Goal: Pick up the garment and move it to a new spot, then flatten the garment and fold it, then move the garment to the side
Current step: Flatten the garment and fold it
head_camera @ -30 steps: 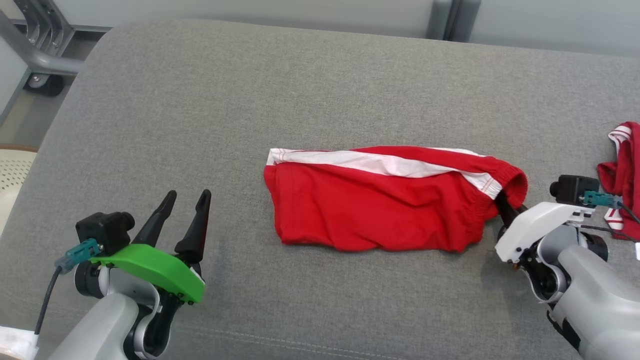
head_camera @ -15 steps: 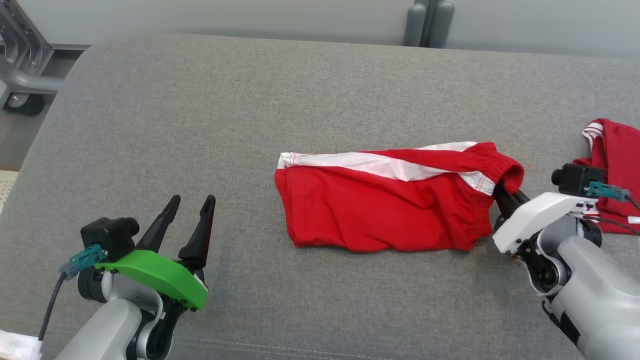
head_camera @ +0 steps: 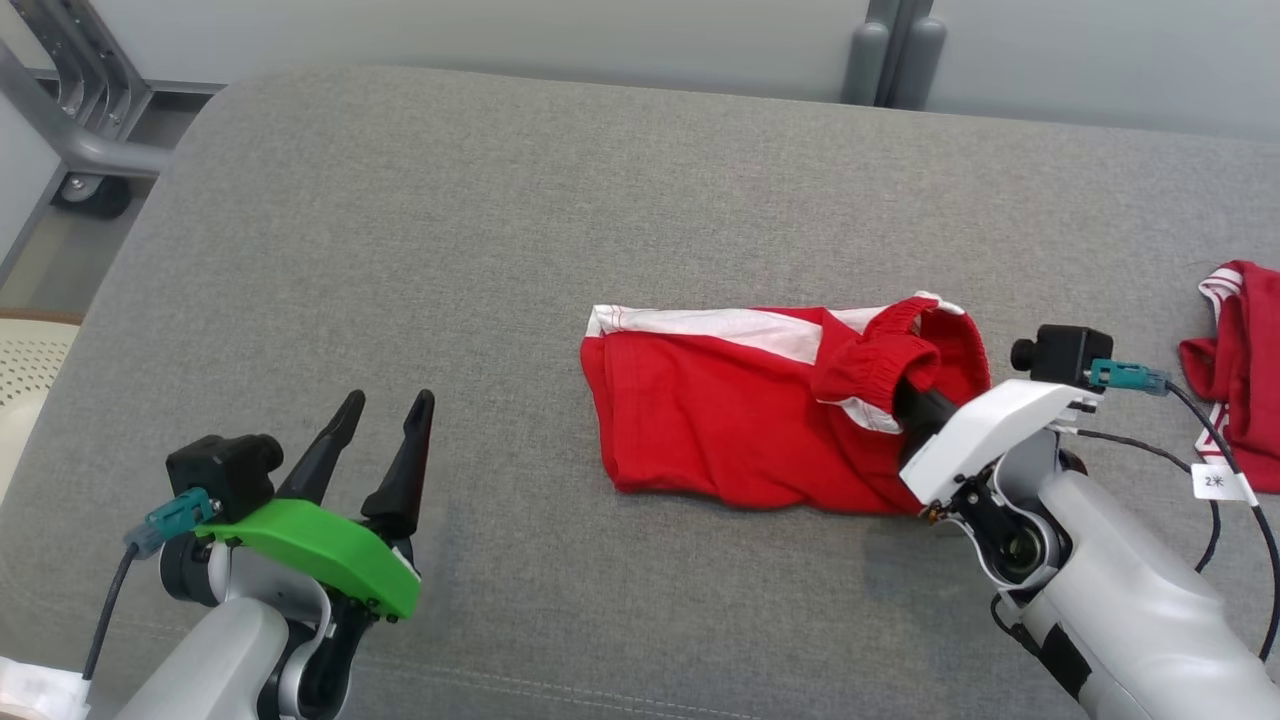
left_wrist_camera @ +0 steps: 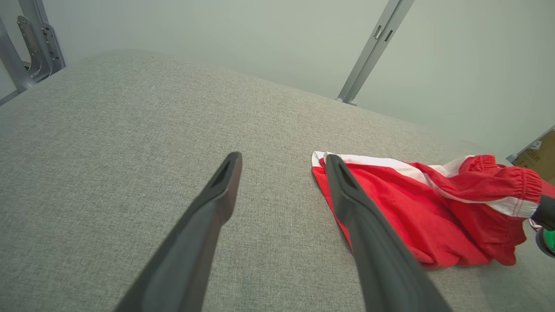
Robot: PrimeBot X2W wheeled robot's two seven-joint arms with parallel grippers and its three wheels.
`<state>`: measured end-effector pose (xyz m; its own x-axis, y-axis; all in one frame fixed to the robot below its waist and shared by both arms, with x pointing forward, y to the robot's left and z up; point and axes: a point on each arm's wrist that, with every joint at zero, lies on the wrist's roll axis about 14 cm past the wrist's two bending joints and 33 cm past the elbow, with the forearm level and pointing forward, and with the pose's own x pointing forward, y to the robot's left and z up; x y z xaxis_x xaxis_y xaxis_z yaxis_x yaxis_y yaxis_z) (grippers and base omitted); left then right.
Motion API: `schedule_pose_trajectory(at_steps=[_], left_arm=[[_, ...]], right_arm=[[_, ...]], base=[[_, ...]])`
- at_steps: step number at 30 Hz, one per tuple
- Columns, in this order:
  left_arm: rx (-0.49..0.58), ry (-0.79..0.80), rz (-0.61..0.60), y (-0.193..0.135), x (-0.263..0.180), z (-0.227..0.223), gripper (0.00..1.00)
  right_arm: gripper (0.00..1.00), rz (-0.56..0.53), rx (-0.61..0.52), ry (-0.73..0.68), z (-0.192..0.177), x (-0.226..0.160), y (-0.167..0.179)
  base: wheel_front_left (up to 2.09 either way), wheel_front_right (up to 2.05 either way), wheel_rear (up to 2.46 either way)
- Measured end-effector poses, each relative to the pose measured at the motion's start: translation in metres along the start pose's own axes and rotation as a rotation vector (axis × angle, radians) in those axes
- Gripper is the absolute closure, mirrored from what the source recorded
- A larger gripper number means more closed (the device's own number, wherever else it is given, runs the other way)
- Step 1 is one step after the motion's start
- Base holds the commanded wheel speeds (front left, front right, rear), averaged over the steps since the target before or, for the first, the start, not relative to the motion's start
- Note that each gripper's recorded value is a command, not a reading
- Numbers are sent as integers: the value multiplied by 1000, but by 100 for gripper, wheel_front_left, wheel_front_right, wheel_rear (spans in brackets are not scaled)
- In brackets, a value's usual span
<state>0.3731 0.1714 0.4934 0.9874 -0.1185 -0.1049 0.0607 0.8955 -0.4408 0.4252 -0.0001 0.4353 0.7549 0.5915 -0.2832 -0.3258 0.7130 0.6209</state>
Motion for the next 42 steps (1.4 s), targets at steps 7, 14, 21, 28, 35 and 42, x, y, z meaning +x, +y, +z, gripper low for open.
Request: schedule_pose_trajectory(at_steps=[7,14,21,28,35,42], left_arm=[[-6,-17,33,8,-8,4,0],[-18,-34,75,18,-18,7,0],[-26,-49,114,28,-26,10,0],[-29,-59,156,38,-35,12,0],[-30,-66,195,48,-44,13,0],[-30,-83,217,54,-48,18,0]], right_arm=[[100,77,2,33,1,21,38],[100,70,-14,88,-5,38,52],[100,70,-15,118,-12,53,67],[100,102,-48,191,-30,66,88],[100,101,-75,257,-52,72,93],[0,120,-137,283,-59,75,103]], base=[[0,0,0],[0,0,0],[0,0,0],[0,0,0],[0,0,0],[0,0,0]])
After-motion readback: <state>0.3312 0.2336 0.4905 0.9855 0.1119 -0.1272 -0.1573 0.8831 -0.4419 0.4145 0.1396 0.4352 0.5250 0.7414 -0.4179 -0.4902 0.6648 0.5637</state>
